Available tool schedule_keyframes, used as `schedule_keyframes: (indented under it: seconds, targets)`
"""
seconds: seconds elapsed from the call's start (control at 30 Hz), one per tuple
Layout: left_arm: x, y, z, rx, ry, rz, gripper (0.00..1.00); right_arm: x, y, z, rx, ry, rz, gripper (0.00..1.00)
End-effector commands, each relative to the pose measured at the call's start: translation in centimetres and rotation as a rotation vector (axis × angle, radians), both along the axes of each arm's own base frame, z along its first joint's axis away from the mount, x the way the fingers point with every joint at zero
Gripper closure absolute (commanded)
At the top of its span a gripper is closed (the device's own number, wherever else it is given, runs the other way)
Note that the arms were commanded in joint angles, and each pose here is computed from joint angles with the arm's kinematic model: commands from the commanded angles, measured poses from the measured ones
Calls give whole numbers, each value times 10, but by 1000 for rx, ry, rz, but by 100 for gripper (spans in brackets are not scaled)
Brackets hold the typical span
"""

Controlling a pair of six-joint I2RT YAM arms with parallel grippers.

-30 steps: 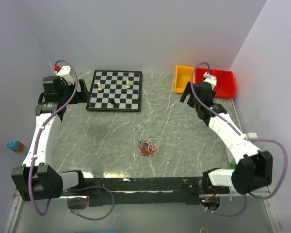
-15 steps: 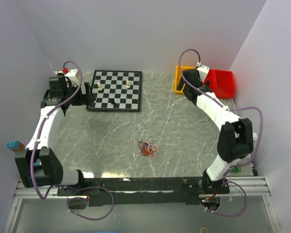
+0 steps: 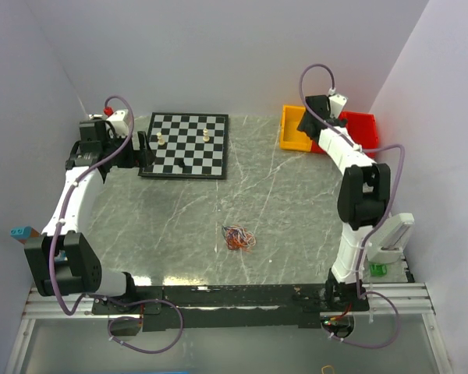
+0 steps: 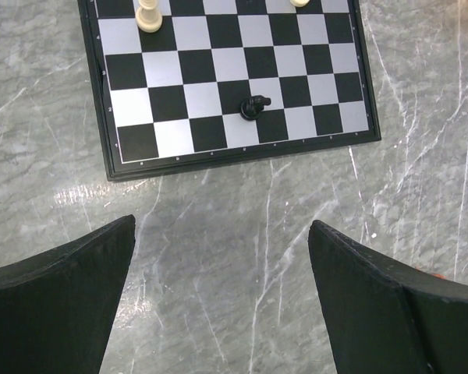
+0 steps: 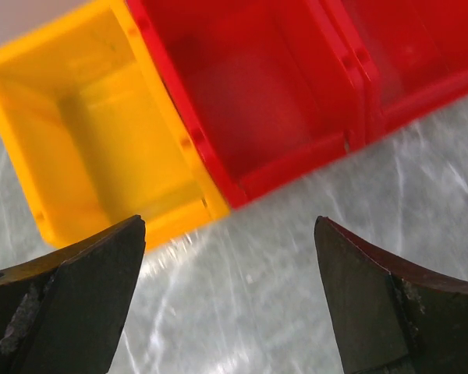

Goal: Untangle the cables

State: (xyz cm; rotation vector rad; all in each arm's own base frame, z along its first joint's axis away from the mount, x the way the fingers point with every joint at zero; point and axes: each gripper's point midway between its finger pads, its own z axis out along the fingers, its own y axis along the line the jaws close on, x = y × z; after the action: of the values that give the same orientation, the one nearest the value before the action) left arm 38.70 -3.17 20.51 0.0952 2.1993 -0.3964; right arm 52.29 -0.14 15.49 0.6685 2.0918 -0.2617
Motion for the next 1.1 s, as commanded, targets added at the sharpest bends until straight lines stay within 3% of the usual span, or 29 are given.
schedule_keyframes:
  seconds: [0.0, 0.4, 0.8, 0.9, 1.0, 1.07]
  targets:
    - [8, -4, 19, -9, -46, -37, 3, 27, -5, 0, -33, 25, 22, 5]
    - [14, -3, 18, -20, -43, -17, 3, 65, -17, -32, 69, 85, 59, 6]
    - [15, 5, 23, -8, -57, 28, 3, 65, -1, -54, 119, 203, 149, 47]
    - [16, 7, 23, -5, -54, 34, 3, 62, 2, -61, 136, 245, 162, 46]
    - [15, 8, 28, -1, -59, 41, 3, 57, 2, -69, 144, 285, 153, 31]
    - [13, 9, 30, 4, -69, 42, 3, 53, -2, -69, 139, 294, 139, 26]
